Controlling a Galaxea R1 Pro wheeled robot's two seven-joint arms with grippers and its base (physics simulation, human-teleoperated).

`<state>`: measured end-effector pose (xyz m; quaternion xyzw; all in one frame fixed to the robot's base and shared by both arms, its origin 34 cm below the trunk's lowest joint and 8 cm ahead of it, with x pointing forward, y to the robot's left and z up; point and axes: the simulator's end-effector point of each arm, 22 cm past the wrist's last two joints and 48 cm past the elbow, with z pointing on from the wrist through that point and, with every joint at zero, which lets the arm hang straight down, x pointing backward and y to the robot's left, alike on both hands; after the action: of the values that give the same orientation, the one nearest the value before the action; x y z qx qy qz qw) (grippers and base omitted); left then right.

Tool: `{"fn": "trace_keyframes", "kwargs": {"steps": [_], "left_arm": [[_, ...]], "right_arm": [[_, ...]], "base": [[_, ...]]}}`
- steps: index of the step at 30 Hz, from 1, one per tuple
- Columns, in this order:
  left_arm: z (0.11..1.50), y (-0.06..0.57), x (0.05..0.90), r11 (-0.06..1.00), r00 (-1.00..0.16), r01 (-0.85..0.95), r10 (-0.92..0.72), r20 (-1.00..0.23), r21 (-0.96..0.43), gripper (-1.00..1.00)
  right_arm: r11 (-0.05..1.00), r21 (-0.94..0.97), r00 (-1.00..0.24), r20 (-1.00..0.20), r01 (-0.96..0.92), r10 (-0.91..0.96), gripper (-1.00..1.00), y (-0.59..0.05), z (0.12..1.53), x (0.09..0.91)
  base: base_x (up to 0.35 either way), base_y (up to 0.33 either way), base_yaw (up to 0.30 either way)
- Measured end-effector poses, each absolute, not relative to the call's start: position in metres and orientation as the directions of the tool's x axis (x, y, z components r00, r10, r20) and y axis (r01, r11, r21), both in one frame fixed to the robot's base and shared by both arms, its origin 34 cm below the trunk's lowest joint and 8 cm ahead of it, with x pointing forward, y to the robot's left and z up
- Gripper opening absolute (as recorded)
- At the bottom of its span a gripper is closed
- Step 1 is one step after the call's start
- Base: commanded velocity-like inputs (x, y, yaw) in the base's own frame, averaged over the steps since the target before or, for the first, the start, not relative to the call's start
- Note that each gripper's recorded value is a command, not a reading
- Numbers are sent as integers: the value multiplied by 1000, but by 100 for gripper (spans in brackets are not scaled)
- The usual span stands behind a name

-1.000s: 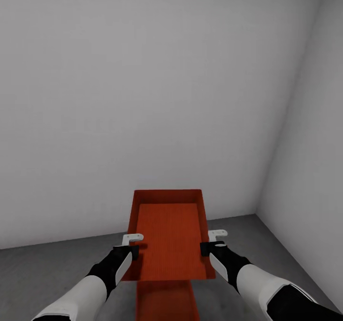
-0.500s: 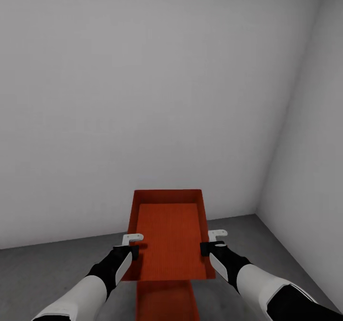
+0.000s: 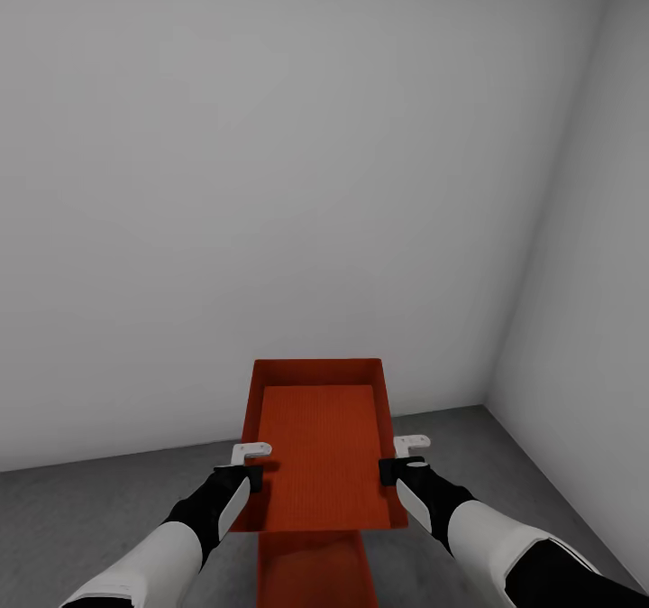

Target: Move the two storage containers from the living room to the garage. In the garage, place one container on the floor and stack the other container on top of it (either order is fine).

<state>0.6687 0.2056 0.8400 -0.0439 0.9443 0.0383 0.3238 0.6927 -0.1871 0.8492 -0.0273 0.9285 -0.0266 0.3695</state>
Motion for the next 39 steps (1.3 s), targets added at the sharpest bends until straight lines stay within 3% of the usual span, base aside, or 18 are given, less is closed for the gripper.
{"fn": "trace_keyframes", "kwargs": {"steps": [39], "left_arm": [[806,206,658,993,-824,-105,-59,-564,50,-100]], "right_arm": [[997,-67,-767,-637,-36,-70,-100,-187,814,682]], "base": [[0,10,-76]]}}
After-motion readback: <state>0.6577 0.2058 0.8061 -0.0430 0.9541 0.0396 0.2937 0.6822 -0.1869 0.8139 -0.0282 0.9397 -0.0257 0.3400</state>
